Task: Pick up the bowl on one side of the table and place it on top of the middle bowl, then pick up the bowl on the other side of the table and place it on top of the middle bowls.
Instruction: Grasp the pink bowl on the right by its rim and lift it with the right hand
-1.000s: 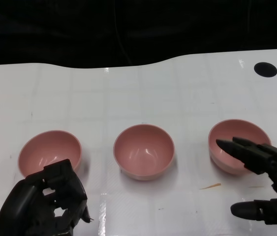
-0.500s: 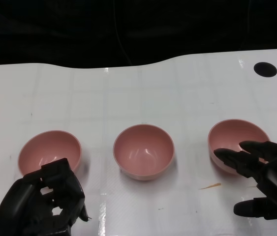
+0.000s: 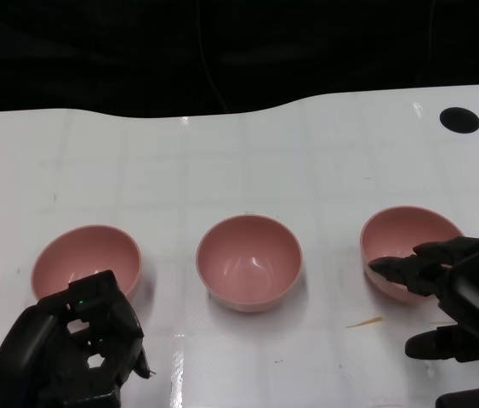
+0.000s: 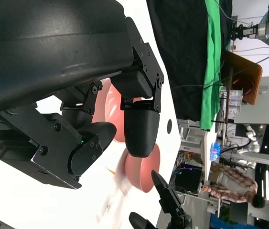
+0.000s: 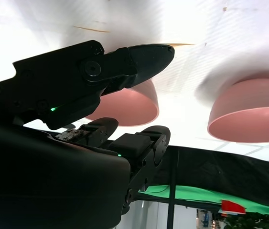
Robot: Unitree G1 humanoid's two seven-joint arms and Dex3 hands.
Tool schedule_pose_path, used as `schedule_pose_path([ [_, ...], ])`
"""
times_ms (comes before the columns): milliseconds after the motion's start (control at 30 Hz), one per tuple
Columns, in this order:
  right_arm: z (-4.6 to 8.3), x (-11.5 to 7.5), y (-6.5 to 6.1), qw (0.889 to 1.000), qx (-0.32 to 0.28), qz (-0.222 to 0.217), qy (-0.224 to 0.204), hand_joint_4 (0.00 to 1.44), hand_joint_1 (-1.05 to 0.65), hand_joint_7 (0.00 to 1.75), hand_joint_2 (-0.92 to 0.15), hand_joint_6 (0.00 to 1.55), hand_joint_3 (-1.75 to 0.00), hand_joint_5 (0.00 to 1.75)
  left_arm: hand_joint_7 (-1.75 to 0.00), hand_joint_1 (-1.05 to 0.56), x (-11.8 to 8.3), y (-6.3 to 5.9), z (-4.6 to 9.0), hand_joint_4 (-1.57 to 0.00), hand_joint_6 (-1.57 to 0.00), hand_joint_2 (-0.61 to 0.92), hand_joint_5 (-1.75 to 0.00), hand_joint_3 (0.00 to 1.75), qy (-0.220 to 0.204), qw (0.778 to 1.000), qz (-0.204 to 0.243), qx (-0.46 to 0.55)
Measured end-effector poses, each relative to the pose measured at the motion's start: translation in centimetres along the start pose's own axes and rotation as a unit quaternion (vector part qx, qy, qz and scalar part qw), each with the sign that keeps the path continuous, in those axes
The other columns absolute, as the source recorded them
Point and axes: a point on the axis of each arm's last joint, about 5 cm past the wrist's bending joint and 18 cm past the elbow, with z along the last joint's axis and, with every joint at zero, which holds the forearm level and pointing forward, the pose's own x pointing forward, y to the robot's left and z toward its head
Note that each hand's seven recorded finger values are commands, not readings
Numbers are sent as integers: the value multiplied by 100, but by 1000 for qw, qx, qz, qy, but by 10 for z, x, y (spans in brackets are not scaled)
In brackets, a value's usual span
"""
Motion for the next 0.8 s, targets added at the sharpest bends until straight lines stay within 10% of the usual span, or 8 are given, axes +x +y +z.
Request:
schedule_pose_path([
  [800, -11, 12, -7, 999, -34, -22, -2, 59, -97, 0, -92, 51, -14, 1, -147, 1, 1, -1, -1, -77, -78, 56, -167, 119, -4, 1000, -1, 2],
])
